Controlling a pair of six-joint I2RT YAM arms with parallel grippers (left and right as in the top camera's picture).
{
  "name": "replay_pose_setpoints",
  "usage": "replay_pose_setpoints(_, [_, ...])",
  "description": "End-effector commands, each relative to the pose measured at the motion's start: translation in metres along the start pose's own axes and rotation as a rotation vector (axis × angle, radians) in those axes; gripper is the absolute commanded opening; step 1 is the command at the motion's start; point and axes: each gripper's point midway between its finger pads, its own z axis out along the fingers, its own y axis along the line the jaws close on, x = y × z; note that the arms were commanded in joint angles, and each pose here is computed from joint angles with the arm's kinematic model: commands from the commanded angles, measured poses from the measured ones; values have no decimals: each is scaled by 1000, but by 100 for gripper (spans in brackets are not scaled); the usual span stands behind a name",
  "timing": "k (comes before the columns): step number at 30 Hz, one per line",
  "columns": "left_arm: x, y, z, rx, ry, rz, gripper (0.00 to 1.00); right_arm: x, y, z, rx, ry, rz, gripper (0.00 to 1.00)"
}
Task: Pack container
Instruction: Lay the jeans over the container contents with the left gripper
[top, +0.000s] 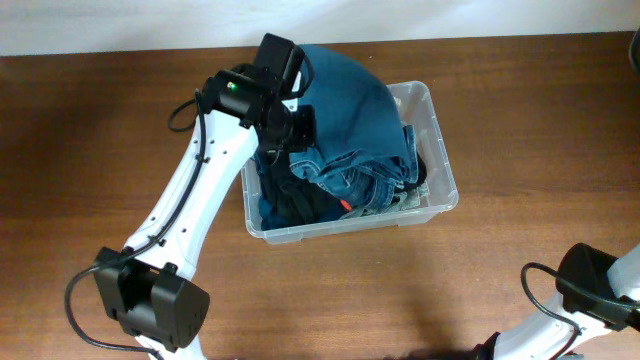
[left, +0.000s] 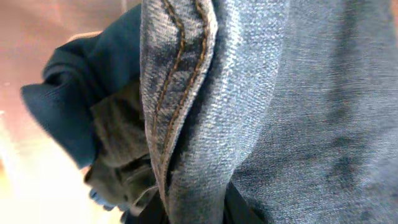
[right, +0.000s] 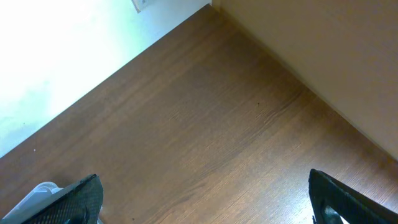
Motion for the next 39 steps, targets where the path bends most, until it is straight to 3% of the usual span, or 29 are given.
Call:
replay_pose_setpoints(1, [-8, 24, -23, -122, -72, 16, 1, 1, -3, -5, 6, -5, 1, 98])
replay_pose_setpoints(4, [-2, 33, -24, -167, -52, 14, 2, 1, -3, -5, 6, -5, 1, 98])
replay_pose_setpoints(8, [7, 37, -24, -188, -15, 12, 20, 1, -3, -5, 6, -5, 1, 98])
replay_pose_setpoints(9, [9, 38, -24, -191, -8, 13, 34, 1, -3, -5, 6, -5, 1, 98])
replay_pose_setpoints(12, [14, 40, -25, -199, 11, 11, 87, 1, -3, -5, 6, -5, 1, 98])
replay_pose_setpoints(17, [14, 44, -26, -223, 8, 6, 87, 1, -3, -5, 6, -4, 1, 98])
replay_pose_setpoints(20, [11, 43, -29, -218, -12, -8, 82, 1, -3, -5, 6, -5, 1, 98])
replay_pose_setpoints(22, [7, 41, -35, -206, -39, -12, 70, 1, -3, -5, 6, -5, 1, 99])
replay_pose_setpoints(23, [5, 38, -39, -196, -60, -10, 51, 1, -3, -5, 7, -4, 1, 98])
replay_pose_setpoints(24, [0, 34, -45, -179, -96, -6, 5, 1, -3, -5, 6, -5, 1, 98])
replay_pose_setpoints(25, [-5, 28, -50, -157, -128, -3, 1, 1, -3, -5, 7, -5, 1, 98])
replay_pose_setpoints(32, [-43, -20, -66, -33, -339, 48, 1, 1, -3, -5, 6, -5, 1, 98])
replay_pose_setpoints(39, [-50, -11, -18, -169, -312, 62, 1, 1, -3, -5, 6, -5, 1, 98])
